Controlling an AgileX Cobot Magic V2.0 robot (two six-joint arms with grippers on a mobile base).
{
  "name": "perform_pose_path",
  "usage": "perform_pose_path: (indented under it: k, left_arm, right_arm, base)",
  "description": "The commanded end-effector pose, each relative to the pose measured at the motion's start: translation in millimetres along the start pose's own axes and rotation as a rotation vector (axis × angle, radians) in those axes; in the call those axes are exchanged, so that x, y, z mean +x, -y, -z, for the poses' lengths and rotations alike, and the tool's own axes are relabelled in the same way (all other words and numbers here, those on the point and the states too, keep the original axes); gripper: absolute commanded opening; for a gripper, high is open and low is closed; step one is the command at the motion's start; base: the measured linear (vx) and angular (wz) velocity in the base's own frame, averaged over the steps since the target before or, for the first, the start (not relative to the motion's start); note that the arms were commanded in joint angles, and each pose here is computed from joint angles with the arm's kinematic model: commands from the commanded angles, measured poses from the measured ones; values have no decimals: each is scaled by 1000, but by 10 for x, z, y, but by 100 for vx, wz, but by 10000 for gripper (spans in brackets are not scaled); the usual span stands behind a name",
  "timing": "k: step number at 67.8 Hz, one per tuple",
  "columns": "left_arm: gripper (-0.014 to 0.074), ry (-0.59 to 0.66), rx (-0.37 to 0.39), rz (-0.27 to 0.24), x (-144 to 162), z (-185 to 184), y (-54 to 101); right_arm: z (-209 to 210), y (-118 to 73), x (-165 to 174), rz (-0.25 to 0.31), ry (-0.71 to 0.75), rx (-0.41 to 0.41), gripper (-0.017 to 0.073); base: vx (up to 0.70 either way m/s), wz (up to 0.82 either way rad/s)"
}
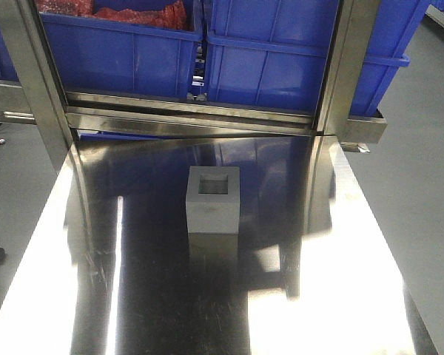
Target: Sort gray base to blue bin
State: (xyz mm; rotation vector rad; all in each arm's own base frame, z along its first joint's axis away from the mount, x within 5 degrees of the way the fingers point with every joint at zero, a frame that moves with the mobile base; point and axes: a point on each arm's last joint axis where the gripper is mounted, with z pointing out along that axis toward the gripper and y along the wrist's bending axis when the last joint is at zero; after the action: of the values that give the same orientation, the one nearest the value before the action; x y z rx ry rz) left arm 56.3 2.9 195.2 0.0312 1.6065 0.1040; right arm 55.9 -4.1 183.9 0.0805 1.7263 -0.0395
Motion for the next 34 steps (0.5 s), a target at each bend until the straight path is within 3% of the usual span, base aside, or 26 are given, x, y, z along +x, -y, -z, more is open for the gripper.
perform_pose_path:
  k: [1, 34]
  left_arm:
    - [-6, 104, -7, 4, -140, 23, -10]
    - [-6, 104, -7, 4, -140, 23, -10]
  right_arm:
    - [-13, 4, -53, 19, 54, 6, -5]
    - [-13, 4, -53, 19, 54, 6, -5]
  base:
    - [0, 0]
    - [0, 0]
